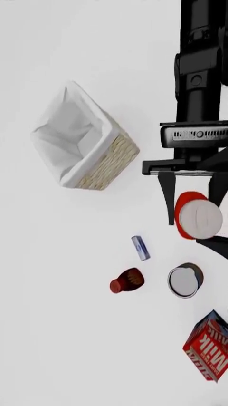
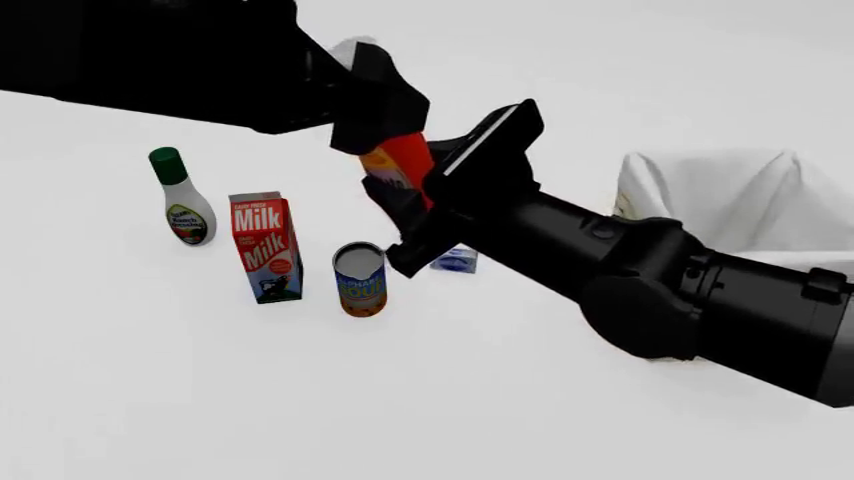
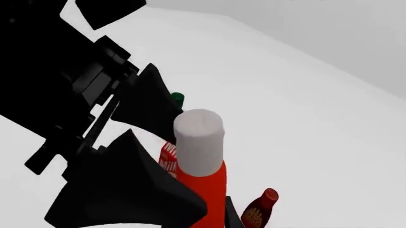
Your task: Pick the ketchup and place it in the basket.
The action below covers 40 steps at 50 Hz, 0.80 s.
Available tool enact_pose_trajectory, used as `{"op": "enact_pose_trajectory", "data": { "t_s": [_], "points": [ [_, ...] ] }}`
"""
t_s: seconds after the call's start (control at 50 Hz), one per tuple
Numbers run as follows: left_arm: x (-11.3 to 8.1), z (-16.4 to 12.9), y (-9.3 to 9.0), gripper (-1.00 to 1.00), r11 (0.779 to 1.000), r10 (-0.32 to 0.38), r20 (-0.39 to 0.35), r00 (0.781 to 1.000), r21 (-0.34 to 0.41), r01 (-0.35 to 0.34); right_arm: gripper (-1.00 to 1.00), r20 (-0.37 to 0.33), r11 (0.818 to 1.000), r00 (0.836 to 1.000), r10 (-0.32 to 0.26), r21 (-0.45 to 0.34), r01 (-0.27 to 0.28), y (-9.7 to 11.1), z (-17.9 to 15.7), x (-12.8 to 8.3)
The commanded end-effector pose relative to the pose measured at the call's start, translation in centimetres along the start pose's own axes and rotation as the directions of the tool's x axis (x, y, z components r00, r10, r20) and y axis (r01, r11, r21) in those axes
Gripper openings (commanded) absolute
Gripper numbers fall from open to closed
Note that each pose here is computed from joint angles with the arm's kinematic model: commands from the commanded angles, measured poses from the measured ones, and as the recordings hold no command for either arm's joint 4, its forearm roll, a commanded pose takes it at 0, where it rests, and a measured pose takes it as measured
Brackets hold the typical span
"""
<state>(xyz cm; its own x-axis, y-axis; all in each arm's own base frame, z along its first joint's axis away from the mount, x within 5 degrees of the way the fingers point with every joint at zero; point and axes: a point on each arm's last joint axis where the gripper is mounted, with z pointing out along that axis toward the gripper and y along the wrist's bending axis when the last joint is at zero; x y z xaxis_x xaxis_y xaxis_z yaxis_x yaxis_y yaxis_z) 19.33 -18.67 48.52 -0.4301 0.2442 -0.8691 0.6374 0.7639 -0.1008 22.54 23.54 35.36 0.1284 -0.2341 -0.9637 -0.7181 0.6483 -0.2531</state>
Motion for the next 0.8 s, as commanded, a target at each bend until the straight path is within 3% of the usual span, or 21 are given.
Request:
{"op": "enact_pose_trajectory", "data": {
  "t_s": [0.02, 0.32, 0.8],
  "points": [
    [-0.1, -0.8, -0.9, 1.00, 0.999, 0.003, 0.007, 1.000, 0.047, -0.003, -1.00, -0.022, 0.998, 0.998, 0.056, 0.027, -0.056, -0.6, 0.3, 0.9],
    [-0.6, -2.2, -0.2, 1.00, 1.000, -0.002, 0.031, 1.000, 0.024, 0.001, -1.00, -0.031, 0.997, 0.998, 0.063, 0.049, -0.061, -1.3, 0.5, 1.3],
    [0.8, -3.3, 1.8, 1.00, 0.998, -0.058, 0.078, 0.995, -0.034, 0.061, -1.00, -0.034, 0.978, 0.994, 0.103, 0.187, -0.095, -5.8, -1.2, 1.1]
  ]
}}
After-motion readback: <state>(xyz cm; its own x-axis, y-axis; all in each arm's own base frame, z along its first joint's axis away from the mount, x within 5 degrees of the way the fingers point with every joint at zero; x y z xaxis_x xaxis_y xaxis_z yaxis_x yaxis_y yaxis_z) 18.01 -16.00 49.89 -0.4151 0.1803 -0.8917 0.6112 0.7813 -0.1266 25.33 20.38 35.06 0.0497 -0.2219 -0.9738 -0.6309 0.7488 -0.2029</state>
